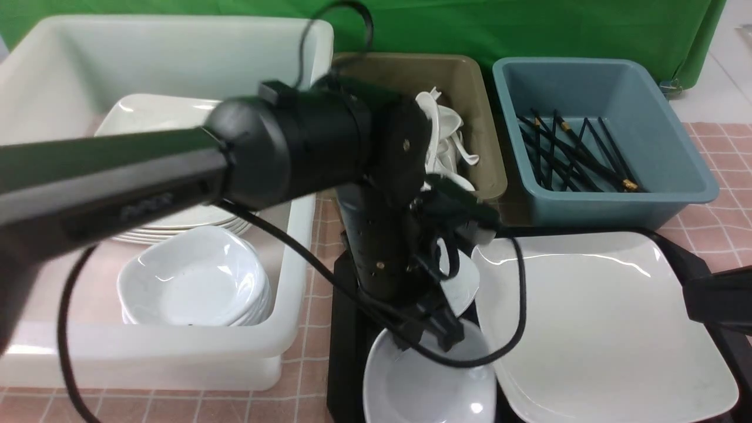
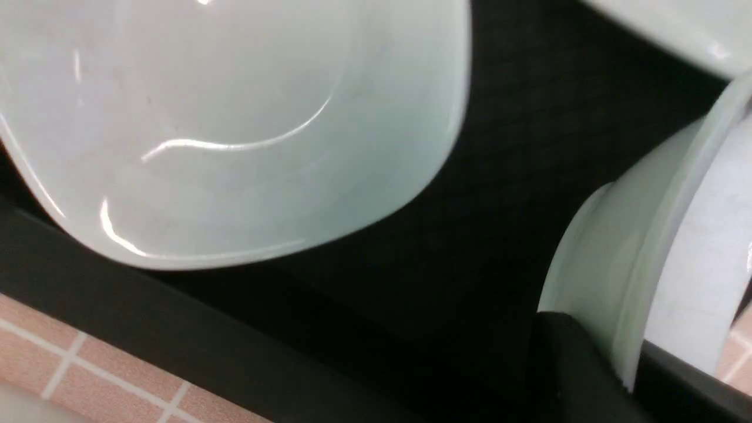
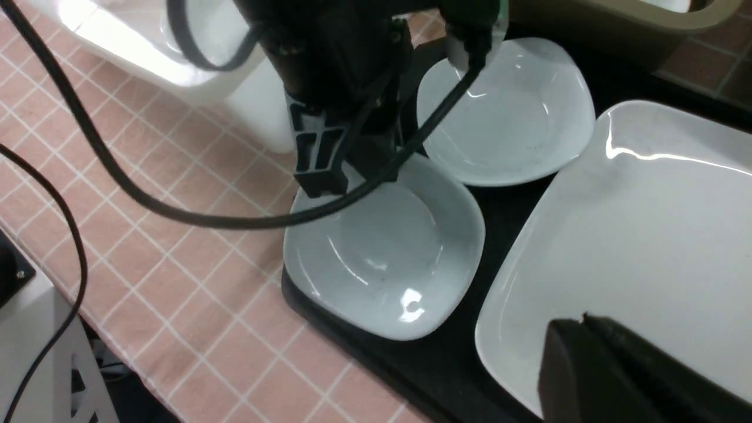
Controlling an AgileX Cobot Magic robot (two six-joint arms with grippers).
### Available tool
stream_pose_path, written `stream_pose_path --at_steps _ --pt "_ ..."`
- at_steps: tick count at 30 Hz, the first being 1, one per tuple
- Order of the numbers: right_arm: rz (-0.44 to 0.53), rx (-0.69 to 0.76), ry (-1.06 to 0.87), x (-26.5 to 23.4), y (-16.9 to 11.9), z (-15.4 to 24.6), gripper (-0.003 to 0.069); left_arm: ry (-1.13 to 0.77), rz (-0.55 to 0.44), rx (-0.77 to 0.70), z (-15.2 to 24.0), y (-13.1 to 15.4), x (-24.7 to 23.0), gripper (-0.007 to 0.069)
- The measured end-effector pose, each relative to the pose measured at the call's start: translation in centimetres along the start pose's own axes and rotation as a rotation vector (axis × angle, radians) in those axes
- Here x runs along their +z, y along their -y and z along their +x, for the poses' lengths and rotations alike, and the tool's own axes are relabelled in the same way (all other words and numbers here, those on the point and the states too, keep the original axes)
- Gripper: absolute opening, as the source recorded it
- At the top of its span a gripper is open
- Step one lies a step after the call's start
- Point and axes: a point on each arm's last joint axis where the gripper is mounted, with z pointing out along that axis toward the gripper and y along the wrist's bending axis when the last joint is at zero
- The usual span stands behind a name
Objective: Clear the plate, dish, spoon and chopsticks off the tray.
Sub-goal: Use the left arm to grab a small plate from the dinner plate, then use the left arm to put the small plate into the large storage box on the left
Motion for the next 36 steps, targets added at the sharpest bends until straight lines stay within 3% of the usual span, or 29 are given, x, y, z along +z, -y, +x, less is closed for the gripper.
stream_pose_path --at_steps 7,10,15,19,23,27,34,36 --pt "-0.026 -0.094 0.040 -1.6 -1.0 -1.5 0.0030 0.155 0.011 -0.040 -0.7 -0.1 -5.3 0.0010" --pt "-0.067 -0.150 0.089 -2.8 -1.8 -3.4 0.0030 0.287 0.032 -0.131 0.1 -2.0 -9.7 0.0009" --pt "-0.201 -0.230 0.088 -2.1 -3.4 -6.2 0.0030 0.448 -0.017 -0.326 4.5 -7.3 -16.1 0.0009" --pt "-0.322 -0.336 0.007 0.7 -5.9 -8.7 0.0030 0.594 -0.055 -0.600 11.3 -12.0 -19.9 0.0009" --pt "-0.314 -0.376 -0.098 3.8 -7.4 -9.9 0.0030 0.631 -0.076 -0.810 16.4 -14.1 -18.7 0.0009" --pt "-0.298 -0.414 -0.177 6.5 -8.8 -10.4 0.0030 0.565 -0.036 -1.004 20.3 -14.7 -13.1 0.0009" --pt "-0.277 -0.389 -0.197 8.0 -8.7 -10.6 0.0030 0.481 -0.009 -1.121 22.3 -14.3 -7.2 0.0044" --pt "-0.272 -0.385 -0.197 8.0 -8.7 -10.6 0.0030 0.467 -0.031 -1.119 22.6 -14.4 -6.7 0.0102"
